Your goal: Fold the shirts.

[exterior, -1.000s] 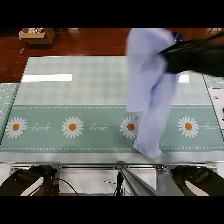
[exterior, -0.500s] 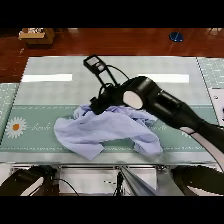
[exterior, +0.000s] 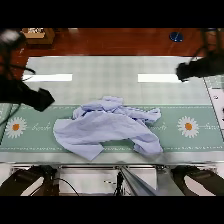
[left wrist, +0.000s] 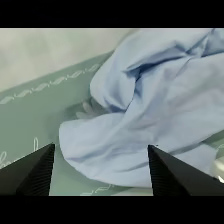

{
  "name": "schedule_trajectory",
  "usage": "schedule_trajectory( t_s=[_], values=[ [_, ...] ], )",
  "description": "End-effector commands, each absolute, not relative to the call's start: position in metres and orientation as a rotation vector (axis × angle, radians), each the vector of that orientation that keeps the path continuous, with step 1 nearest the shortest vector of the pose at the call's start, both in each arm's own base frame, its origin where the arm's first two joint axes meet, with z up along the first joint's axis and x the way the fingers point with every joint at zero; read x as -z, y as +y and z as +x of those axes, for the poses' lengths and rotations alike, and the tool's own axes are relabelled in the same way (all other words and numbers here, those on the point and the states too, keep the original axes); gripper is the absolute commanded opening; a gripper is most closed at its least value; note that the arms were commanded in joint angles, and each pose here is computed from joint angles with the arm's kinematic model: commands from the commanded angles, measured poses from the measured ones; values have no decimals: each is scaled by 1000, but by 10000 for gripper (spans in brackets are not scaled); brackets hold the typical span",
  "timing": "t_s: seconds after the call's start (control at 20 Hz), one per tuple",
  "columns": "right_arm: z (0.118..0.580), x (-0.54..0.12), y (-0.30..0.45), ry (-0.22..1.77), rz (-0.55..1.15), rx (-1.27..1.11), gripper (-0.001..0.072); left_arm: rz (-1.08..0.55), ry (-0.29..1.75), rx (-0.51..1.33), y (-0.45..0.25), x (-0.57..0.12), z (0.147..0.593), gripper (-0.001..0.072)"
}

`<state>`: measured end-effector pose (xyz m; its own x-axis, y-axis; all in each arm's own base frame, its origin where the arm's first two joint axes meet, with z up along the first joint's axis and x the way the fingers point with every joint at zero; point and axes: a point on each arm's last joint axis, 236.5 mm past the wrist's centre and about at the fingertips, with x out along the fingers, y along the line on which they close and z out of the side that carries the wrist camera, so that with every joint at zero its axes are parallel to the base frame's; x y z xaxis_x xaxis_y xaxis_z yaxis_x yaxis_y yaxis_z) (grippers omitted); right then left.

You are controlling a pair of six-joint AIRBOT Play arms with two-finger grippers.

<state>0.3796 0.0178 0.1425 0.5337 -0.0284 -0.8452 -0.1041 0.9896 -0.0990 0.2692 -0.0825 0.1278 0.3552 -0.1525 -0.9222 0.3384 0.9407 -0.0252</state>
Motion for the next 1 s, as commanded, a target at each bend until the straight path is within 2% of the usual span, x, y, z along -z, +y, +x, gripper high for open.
schedule_trajectory(
  t_s=[0.0, 0.1, 0.15, 0.4, 0.75, 0.85, 0.95],
  values=[
    [342, -118, -47, 1129, 61, 18, 505, 153, 1372, 239, -47, -28, 245, 714],
    [332, -88, -50, 1164, 229, -10, 507, 60, 1448, 223, -33, -1, 229, 714],
    [326, -73, -48, 1187, 285, -28, 537, -14, 1466, 218, -28, 9, 224, 714],
    [286, 4, -28, 1336, 389, -96, 536, -393, 1387, 204, -22, 30, 228, 713],
    [280, 19, -5, 1337, 454, -176, 534, -485, 1530, 216, -24, 89, 210, 712],
    [284, 15, 2, 1317, 476, -203, 533, -508, 1525, 283, -33, 98, 216, 701],
    [288, 11, 9, 1298, 507, -223, 533, -615, 1485, 350, -53, 98, 230, 415]
  ],
)
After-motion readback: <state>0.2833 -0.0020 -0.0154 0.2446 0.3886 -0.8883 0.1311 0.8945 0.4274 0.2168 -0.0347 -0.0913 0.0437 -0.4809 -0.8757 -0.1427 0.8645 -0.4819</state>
